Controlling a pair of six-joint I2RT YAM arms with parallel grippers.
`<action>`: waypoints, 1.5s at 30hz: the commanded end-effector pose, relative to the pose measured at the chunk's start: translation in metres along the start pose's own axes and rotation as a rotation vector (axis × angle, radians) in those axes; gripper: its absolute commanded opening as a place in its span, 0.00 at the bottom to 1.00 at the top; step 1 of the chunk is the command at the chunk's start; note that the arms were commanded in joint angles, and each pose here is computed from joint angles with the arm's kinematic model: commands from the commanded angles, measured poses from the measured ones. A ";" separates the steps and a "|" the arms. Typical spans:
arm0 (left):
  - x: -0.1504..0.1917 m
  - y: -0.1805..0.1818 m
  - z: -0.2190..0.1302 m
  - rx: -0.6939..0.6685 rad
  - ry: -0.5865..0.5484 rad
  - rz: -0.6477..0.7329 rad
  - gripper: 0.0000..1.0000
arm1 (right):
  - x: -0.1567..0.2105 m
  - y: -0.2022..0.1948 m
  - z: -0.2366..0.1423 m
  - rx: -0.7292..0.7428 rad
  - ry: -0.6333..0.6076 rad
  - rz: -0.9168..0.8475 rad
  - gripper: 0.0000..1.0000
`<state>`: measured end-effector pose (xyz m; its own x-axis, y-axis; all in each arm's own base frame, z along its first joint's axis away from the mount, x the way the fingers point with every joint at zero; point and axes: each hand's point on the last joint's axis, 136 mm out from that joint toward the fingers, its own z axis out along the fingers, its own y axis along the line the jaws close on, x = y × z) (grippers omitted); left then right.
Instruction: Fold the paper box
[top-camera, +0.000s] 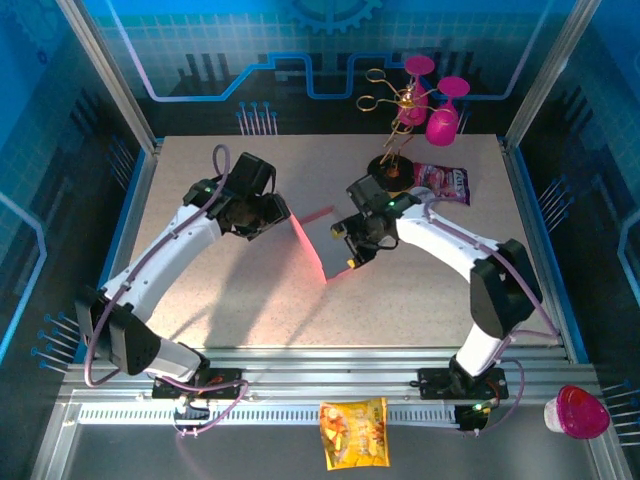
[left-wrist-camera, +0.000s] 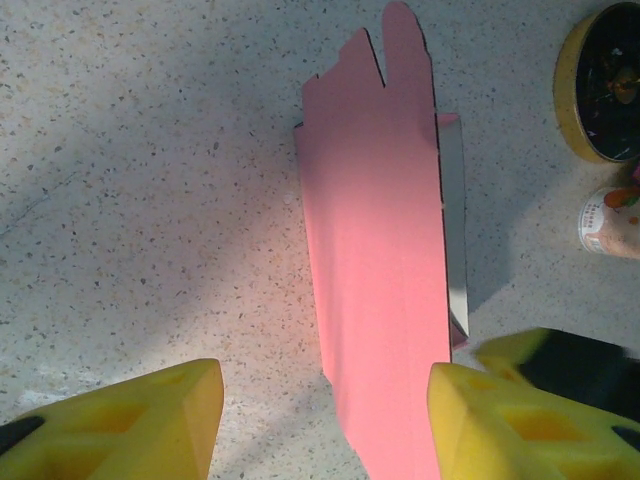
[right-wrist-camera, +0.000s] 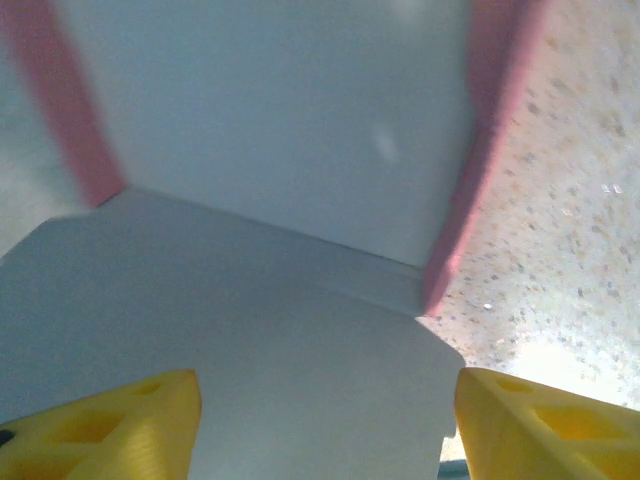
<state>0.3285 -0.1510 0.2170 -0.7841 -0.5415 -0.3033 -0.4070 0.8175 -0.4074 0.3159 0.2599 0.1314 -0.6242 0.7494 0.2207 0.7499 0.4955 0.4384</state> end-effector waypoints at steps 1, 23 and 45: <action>-0.017 0.001 -0.011 0.011 -0.038 -0.004 0.57 | -0.013 0.048 -0.040 -0.136 -0.136 -0.420 0.69; -0.021 0.104 0.007 -0.025 0.017 -0.257 0.51 | 0.078 0.078 0.007 0.121 -0.014 -1.320 0.32; -0.011 0.085 0.025 0.040 0.113 -0.250 0.47 | 0.058 0.098 0.005 -0.081 0.114 -1.040 0.00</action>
<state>0.3118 -0.0725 0.1638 -0.6970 -0.7078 -0.1150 -0.5892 0.6567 -0.4707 0.3570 0.3500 0.1761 -0.9641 -0.1051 -0.2437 -0.2103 0.8627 0.4600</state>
